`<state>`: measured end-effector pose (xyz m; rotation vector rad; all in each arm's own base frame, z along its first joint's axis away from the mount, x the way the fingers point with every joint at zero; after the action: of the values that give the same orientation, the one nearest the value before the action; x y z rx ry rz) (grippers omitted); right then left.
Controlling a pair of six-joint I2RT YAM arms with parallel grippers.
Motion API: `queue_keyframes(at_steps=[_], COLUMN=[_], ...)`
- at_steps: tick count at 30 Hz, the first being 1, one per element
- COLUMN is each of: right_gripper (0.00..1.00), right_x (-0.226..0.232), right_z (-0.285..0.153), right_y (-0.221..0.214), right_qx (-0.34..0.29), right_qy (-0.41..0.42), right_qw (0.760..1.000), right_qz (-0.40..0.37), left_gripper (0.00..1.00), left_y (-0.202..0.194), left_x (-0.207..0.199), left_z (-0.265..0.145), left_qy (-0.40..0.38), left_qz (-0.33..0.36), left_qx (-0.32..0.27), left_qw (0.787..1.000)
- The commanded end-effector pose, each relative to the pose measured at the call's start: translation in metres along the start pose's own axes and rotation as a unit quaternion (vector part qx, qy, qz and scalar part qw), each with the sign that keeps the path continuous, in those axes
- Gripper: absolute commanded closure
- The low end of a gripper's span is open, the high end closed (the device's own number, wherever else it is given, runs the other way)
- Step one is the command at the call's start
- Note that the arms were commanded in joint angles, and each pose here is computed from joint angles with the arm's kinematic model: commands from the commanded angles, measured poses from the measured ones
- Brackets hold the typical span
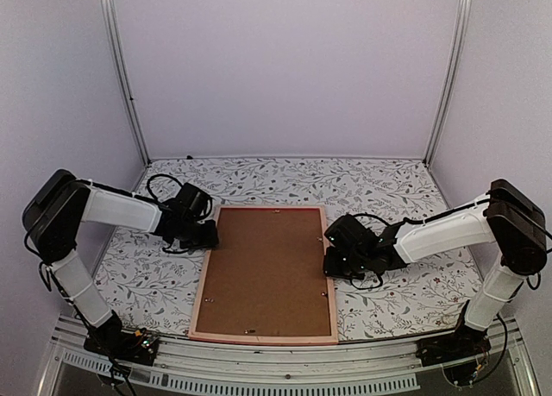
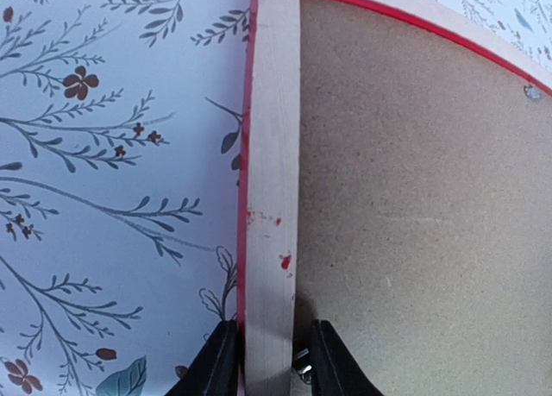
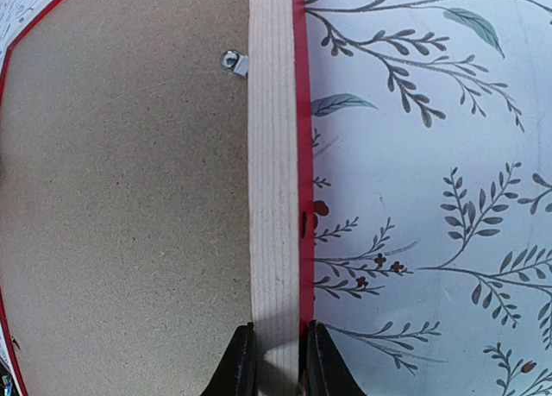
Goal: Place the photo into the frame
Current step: Press the fastener onto the backboard.
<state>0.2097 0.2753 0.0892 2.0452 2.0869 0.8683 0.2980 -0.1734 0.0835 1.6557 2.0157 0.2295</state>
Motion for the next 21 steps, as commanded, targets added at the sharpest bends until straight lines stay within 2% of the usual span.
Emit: queue_keyframes(at_steps=[1, 8, 13, 15, 17, 21], right_gripper=[0.96, 0.96, 0.96, 0.96, 0.96, 0.96], right_x=[-0.002, -0.002, -0.003, -0.003, -0.003, -0.003], right_z=[0.004, 0.007, 0.005, 0.005, 0.006, 0.006], right_y=[-0.02, -0.021, -0.02, -0.02, -0.021, -0.021], right_qx=[0.05, 0.053, 0.05, 0.051, 0.051, 0.052], right_qy=[0.003, 0.001, 0.001, 0.001, -0.001, -0.002], right_qw=[0.999, 0.999, 0.999, 0.999, 0.999, 0.999], right_qz=[0.002, -0.002, 0.001, 0.002, 0.001, 0.001], left_gripper=[0.72, 0.76, 0.86, 0.87, 0.79, 0.53], left_y=[-0.015, -0.012, -0.011, -0.01, -0.008, -0.002], left_x=[0.011, 0.008, 0.007, 0.005, 0.0, -0.007], left_z=[-0.003, -0.004, -0.007, -0.009, -0.01, -0.015], left_qy=[0.026, 0.018, 0.013, 0.006, -0.008, -0.029], left_qz=[0.009, 0.011, 0.008, 0.006, 0.005, 0.0], left_qx=[0.02, 0.017, 0.013, 0.012, 0.012, 0.01], left_qw=[0.999, 1.0, 1.0, 1.0, 1.0, 1.0])
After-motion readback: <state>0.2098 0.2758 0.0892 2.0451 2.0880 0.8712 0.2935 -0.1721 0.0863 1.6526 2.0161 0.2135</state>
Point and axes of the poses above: each gripper's point midway between its finger pads, its own z axis out along the fingers, its own x axis along the line the jaws close on, y = z × x, the point moved 8 cm from there along -z, back along the fingers, and after that the axes turned 6 degrees about -z, right-handed, at the moved point
